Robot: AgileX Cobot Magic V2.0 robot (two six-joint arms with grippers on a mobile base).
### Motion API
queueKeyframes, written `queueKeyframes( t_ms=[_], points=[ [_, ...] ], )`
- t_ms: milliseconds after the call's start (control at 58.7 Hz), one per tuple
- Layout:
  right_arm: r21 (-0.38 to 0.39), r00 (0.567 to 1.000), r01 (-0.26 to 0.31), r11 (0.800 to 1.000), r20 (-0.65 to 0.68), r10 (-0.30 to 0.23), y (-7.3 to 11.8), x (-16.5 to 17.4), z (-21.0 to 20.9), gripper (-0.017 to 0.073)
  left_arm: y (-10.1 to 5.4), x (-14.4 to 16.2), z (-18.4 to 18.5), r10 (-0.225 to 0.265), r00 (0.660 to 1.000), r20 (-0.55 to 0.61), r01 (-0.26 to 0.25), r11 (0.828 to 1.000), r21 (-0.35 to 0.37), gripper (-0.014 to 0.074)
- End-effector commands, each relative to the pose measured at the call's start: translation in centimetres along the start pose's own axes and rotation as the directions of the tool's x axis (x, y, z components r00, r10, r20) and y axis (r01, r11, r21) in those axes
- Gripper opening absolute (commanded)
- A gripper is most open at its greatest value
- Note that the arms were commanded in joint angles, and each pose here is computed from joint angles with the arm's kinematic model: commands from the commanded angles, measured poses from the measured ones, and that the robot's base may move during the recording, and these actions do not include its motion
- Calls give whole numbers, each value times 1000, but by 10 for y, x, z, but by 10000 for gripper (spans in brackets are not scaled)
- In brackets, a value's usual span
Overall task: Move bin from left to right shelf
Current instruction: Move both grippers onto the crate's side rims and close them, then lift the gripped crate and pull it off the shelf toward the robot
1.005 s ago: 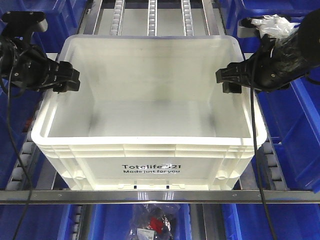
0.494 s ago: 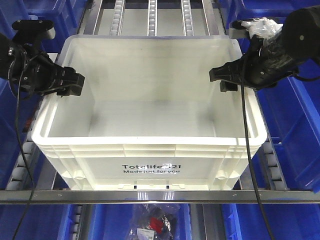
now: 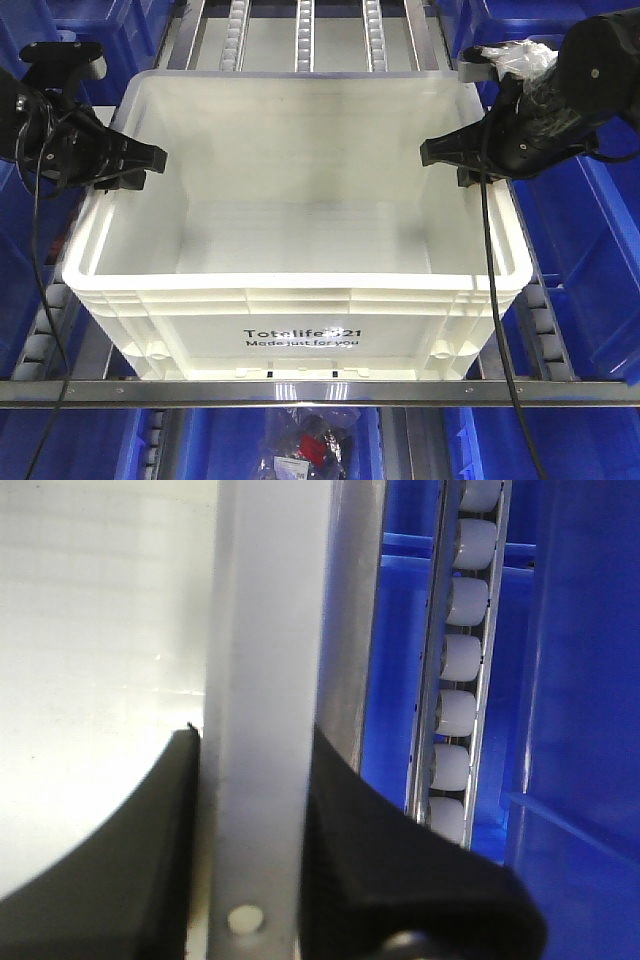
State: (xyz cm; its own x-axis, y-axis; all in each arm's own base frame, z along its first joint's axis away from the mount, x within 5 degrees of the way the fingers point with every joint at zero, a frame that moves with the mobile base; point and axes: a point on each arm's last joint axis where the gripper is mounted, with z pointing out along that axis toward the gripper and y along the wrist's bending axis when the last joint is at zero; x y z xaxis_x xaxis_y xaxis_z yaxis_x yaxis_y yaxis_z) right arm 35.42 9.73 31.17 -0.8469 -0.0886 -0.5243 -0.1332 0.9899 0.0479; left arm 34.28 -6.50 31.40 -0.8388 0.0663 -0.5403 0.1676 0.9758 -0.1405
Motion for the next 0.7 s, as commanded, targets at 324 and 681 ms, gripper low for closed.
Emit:
queueKeyframes(
  t_ms=[324,681],
  points=[
    [-66,980,3,998,199,10,2,-6,-75,-1,-13,-7,-72,-47,980,194,39,998,44,-7],
    [-81,980,-7,997,198,23,0,9,-115,3,-17,9,-113,-48,978,202,39,998,48,-6]
  ],
)
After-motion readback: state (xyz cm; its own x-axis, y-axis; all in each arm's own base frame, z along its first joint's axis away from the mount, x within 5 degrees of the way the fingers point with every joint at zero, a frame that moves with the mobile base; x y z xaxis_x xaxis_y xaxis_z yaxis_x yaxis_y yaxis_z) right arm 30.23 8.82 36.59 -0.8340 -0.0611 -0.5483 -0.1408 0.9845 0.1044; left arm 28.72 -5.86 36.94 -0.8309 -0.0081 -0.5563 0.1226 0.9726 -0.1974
